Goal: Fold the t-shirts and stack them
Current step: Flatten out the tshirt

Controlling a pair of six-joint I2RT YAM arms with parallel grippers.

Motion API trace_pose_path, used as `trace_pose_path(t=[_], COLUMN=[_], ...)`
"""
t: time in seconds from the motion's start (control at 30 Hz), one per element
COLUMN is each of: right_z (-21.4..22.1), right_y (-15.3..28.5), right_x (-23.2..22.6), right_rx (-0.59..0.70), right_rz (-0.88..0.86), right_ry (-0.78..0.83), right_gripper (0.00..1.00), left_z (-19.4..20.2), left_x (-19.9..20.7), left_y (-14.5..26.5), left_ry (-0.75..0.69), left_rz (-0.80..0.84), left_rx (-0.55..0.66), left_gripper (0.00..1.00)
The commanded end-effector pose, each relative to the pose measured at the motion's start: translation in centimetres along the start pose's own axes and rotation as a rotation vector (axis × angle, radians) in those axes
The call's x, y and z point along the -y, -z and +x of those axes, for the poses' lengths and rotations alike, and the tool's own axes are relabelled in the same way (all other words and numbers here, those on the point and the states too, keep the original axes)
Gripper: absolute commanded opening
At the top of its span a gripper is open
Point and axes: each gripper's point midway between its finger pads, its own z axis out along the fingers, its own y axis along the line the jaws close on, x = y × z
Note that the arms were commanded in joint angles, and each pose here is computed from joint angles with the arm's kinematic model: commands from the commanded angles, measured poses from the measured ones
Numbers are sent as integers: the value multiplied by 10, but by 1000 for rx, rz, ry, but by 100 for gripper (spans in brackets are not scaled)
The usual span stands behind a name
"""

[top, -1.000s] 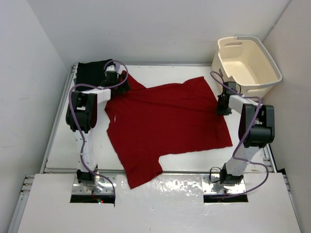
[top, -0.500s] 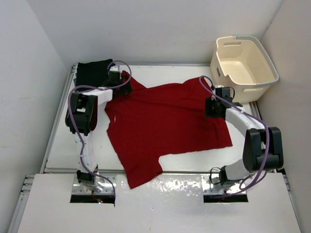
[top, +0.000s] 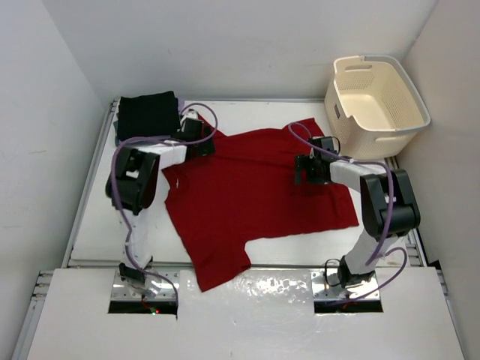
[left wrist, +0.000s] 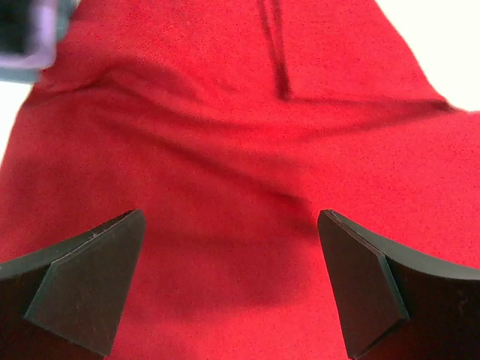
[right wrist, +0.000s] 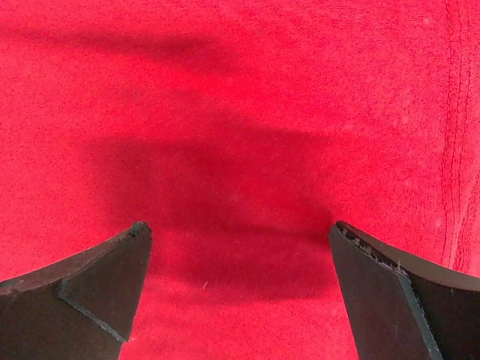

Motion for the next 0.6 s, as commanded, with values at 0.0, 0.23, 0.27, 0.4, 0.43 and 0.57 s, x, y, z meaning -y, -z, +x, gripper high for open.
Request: trace_pose_path(t=[0.0,0.23,0.27,0.4,0.43,0.57], right_z=[-28,-26,-24,-29,-36,-59], right_y=[-11,-31,-32,-36,-38,-42], right_x=[8,11,12,16,16,16], right_rx=[62,19,16,32,29,61], right_rz=[66,93,98,119,124,130], right_ry=[-46,-53,-53,-27,-17,10], right_gripper=[99,99,99,99,99,99], left_z=[-4,-47,-34,-47,-59,-91], left_x=[0,40,39,66,74,75], left_y=[-31,-88,-106,-136,-143,-133], left_ry=[-17,-48,-57,-62,-60,-39], left_rz=[-41,44,44,131,152,187], left_rx=[-29,-14,-42,-44,-16,51], left_gripper=[100,100,100,100,100,100])
